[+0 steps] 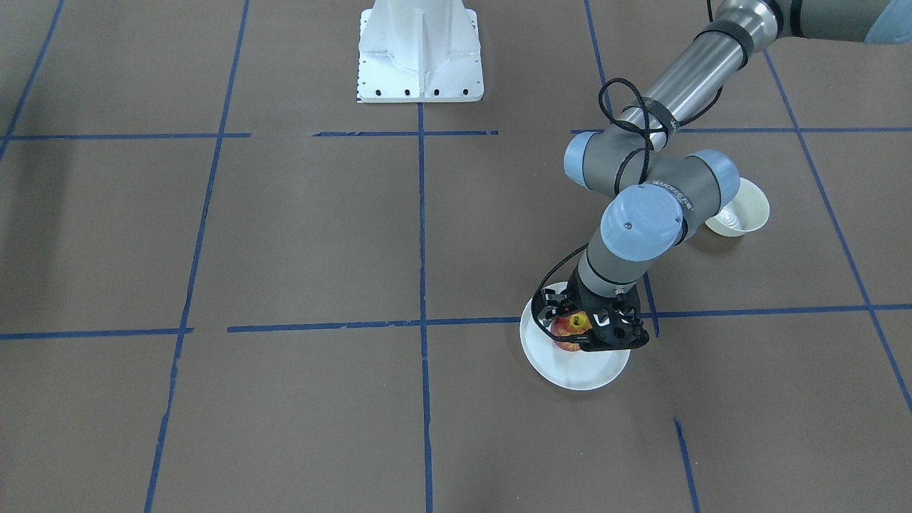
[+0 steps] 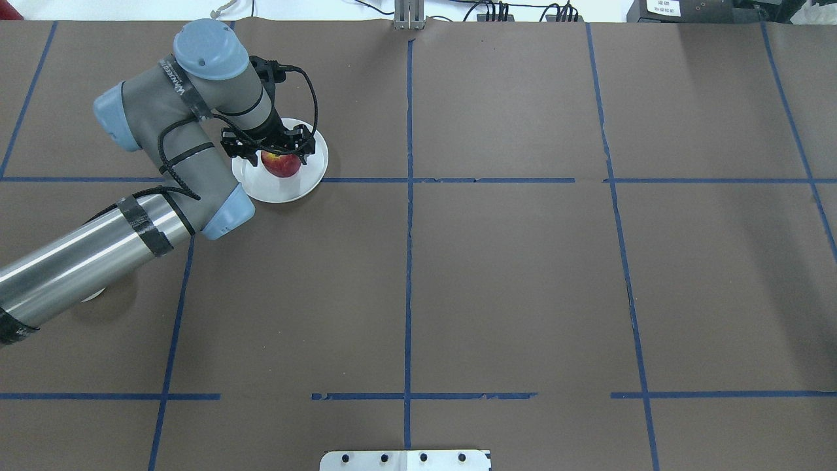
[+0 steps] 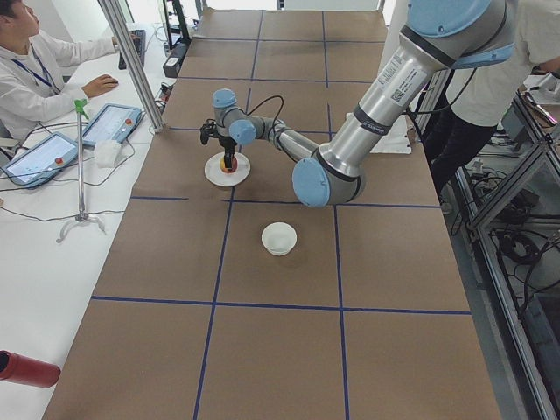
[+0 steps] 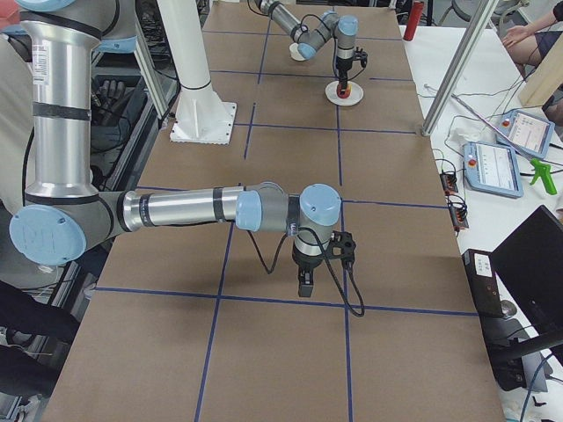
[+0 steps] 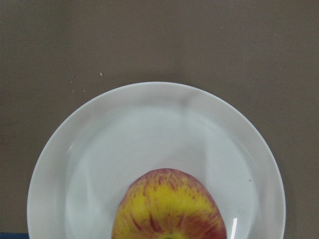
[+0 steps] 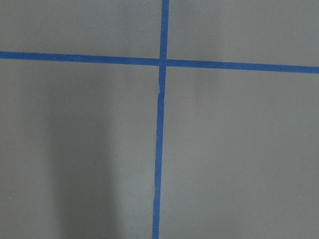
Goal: Move apple from plate to bowl
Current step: 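Lower the left gripper and close it around the apple, then lift the apple and carry it with the left gripper over the white bowl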
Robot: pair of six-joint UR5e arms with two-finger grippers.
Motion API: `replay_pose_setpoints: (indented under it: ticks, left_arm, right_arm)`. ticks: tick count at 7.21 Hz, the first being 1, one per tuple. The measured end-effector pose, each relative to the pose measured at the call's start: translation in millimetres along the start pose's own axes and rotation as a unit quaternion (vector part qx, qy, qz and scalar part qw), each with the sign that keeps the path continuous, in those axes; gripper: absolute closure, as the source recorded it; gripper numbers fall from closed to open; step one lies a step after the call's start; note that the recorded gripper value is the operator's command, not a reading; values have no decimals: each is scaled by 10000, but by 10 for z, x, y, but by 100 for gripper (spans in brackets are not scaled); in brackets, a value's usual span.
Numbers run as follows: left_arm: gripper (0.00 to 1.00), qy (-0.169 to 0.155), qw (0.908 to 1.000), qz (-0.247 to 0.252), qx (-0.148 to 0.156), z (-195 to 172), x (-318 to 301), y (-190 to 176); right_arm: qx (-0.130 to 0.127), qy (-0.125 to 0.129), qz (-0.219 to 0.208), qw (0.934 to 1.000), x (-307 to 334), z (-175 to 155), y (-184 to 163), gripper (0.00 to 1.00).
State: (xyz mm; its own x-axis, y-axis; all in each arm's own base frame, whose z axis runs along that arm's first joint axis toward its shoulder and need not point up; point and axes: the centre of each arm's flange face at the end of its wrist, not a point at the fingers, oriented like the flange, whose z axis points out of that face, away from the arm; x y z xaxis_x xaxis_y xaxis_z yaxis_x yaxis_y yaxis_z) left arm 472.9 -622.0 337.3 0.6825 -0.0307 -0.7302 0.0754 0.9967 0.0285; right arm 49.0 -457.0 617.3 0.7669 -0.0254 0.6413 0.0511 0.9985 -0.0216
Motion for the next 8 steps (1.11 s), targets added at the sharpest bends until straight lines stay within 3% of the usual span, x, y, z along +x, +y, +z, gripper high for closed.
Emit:
replay_pose_setpoints:
  ticks: [1, 2, 3, 4, 5, 8]
  left_arm:
    - [1, 29, 10000, 6, 18, 58, -29, -19]
    - [12, 69, 10000, 7, 44, 106, -51, -36]
    - [48, 97, 9999, 5, 61, 125, -56, -45]
    - [91, 111, 9999, 4, 70, 129, -55, -49]
    - [100, 124, 9999, 3, 78, 123, -43, -53]
    - [100, 228, 9996, -19, 182, -81, 15, -129]
  right_arm:
    - [0, 0, 1, 10000, 0, 0, 0, 0]
    - [1, -1, 0, 10000, -1, 0, 0, 0]
    - [1, -3, -2, 10000, -1, -1, 0, 0]
    - [2, -2, -2, 10000, -2, -1, 0, 0]
    - [2, -1, 0, 10000, -1, -2, 0, 0]
    - [3, 0, -1, 10000, -2, -2, 0, 0]
